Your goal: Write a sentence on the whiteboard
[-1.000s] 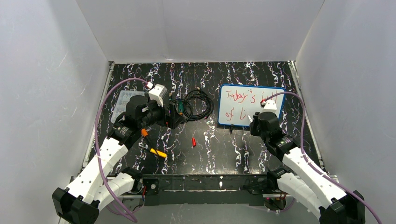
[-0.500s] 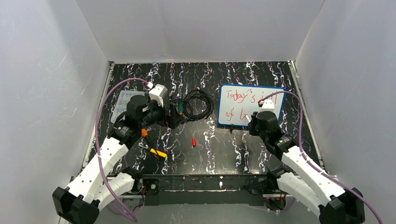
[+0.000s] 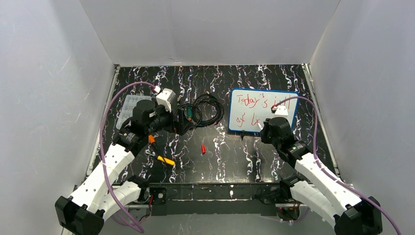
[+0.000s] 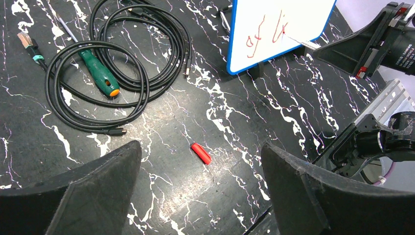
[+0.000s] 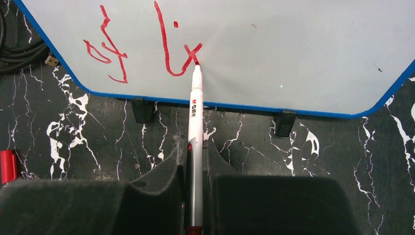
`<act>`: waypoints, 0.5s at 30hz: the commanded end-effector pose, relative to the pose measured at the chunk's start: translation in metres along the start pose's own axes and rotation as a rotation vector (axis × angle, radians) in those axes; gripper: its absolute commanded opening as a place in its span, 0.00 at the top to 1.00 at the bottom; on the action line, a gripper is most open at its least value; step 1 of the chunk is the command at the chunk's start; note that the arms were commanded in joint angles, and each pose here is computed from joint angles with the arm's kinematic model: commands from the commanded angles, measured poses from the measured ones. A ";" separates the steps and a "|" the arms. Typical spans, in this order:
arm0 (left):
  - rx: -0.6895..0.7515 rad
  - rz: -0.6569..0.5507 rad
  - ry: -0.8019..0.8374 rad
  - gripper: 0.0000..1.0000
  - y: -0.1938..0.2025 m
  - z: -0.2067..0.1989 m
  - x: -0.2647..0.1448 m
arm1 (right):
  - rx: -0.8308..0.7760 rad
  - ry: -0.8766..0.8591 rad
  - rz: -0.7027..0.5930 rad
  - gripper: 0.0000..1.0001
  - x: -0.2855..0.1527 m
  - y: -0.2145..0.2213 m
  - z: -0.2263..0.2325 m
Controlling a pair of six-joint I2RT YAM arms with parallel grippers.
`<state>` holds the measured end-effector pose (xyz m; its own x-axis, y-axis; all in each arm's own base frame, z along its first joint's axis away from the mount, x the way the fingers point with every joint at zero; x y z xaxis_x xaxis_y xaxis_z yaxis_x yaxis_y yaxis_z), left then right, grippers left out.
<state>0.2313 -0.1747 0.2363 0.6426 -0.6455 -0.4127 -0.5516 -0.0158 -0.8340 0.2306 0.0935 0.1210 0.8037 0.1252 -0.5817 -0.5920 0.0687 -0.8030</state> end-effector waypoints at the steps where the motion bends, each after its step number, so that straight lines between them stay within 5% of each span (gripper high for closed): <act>1: 0.000 -0.008 0.012 0.10 -0.001 -0.001 -0.001 | 0.011 0.049 -0.020 0.99 -0.002 -0.008 -0.007; 15: -0.002 -0.004 0.014 0.10 0.000 -0.001 0.001 | -0.001 0.039 -0.132 0.99 -0.006 -0.045 -0.001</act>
<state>0.2314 -0.1748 0.2361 0.6421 -0.6457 -0.4133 -0.5524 -0.0158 -0.8334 0.2337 0.0912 0.1264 0.8153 0.1102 -0.5685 -0.5765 0.0620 -0.8147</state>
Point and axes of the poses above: each gripper's point midway between its finger pads, its own x axis out along the fingers, its own z axis along the line the jaws close on, y = z × x, the point moved 2 cm from there along -x, back along the fingers, and after that the axes turned 2 degrees about -x, right-handed, at the moved point
